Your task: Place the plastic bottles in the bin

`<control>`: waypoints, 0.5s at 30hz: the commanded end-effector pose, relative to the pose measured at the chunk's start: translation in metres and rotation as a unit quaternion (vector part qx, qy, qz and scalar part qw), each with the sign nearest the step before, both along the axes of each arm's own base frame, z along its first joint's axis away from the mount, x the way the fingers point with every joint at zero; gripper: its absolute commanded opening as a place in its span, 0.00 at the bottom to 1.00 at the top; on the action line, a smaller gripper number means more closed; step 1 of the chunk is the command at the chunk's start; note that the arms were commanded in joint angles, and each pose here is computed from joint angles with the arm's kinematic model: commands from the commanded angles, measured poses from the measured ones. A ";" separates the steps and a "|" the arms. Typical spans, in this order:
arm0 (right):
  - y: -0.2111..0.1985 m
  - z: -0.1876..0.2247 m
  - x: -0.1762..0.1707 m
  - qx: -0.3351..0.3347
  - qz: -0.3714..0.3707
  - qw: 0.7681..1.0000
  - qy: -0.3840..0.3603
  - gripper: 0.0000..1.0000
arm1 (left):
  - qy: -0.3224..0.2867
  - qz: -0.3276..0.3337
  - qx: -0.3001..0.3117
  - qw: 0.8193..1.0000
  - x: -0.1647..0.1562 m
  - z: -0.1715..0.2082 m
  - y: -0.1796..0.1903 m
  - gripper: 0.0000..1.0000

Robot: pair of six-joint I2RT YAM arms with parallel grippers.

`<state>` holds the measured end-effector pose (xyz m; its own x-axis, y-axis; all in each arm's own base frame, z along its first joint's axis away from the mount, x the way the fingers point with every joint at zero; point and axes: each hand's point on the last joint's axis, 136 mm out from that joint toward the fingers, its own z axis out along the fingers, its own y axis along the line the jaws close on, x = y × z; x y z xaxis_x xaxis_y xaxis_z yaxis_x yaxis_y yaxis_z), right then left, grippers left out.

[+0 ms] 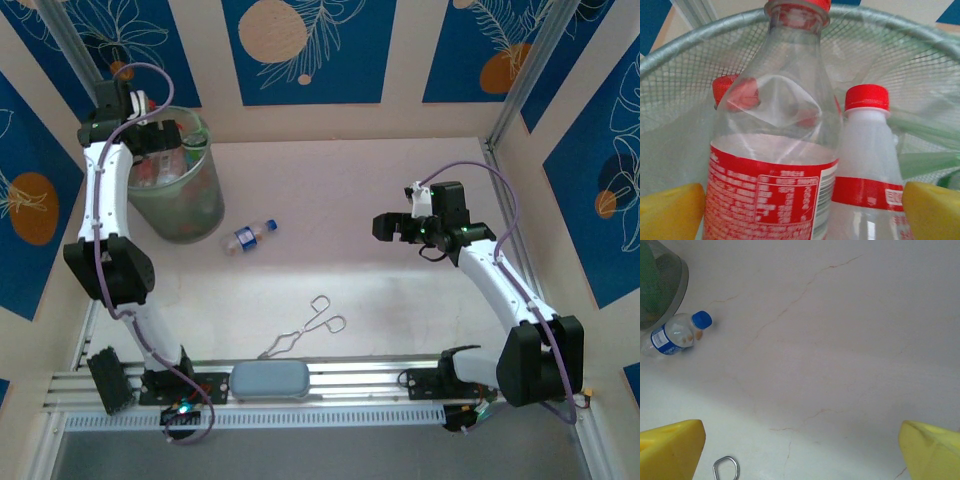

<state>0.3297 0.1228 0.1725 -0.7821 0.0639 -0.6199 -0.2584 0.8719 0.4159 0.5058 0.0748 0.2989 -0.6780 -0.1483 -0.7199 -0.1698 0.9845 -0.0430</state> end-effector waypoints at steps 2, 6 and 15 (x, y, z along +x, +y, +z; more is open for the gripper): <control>0.004 0.001 0.000 0.012 0.004 1.000 0.001 0.99 | -0.072 -0.027 0.013 0.997 -0.018 0.067 -0.011 1.00; 0.005 0.001 0.000 0.012 0.006 1.000 0.002 0.99 | -0.115 -0.037 0.019 0.992 -0.035 0.104 -0.018 1.00; 0.009 -0.004 0.002 0.014 0.010 1.000 0.006 0.99 | -0.117 -0.136 0.101 0.979 -0.093 0.134 -0.100 0.98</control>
<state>0.3333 0.1257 0.1705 -0.7818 0.0655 -0.6201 -0.2603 0.8694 0.4200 0.4356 -0.0005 0.4320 -0.4699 0.0589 -0.8808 0.0253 0.9983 0.0532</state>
